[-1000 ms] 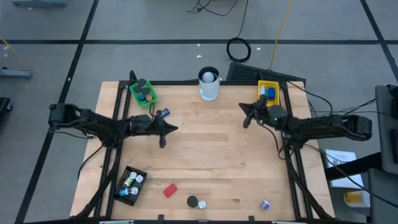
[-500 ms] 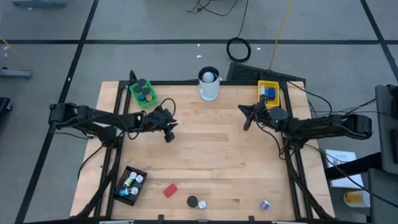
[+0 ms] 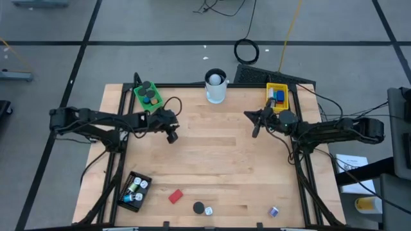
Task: Pick & Place Office items
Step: Put the blue digital clock into the yellow bin
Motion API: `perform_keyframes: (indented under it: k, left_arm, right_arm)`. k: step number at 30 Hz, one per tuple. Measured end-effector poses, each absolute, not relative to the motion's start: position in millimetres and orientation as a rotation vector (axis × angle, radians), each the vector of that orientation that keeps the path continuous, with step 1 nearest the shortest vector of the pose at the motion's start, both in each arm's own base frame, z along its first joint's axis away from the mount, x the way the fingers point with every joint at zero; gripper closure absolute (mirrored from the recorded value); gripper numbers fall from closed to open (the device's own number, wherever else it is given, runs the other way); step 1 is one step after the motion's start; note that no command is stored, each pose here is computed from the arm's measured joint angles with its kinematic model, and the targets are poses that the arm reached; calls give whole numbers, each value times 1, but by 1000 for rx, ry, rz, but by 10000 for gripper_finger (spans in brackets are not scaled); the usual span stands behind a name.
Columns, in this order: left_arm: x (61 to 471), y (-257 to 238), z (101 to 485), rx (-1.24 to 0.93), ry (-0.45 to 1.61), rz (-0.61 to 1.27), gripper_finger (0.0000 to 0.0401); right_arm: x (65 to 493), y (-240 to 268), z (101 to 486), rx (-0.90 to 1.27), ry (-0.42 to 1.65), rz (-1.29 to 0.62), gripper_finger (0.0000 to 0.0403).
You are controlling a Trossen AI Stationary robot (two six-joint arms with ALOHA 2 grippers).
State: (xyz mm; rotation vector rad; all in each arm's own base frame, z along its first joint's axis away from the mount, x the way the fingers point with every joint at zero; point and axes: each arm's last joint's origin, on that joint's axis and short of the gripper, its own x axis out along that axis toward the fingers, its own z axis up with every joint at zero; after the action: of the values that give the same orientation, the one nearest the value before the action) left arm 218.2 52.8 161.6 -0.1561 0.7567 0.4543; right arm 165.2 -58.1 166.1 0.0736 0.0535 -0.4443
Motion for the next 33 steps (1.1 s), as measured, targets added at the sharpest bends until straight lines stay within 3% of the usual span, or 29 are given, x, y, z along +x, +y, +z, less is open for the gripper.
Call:
perform_keyframes:
  k: [6, 10, 14, 24, 28, 33]
  left_arm:
    - [211, 60, 159, -214, 809, 450, 366]
    - [210, 65, 158, -221, 810, 491, 385]
    - [207, 70, 157, -234, 819, 516, 339]
    - [195, 92, 157, -270, 924, 625, 150]
    - [191, 99, 156, -281, 948, 620, 115]
    - [193, 105, 148, -302, 979, 569, 109]
  right_arm:
    - [165, -58, 166, 97, 47, -448, 402]
    - [165, -58, 167, 97, 42, -448, 402]
    - [165, -58, 167, 97, 41, -448, 402]
    - [166, -58, 166, 105, 44, -448, 402]
    - [166, -58, 166, 105, 43, -449, 402]
    - [166, -58, 166, 105, 43, -449, 401]
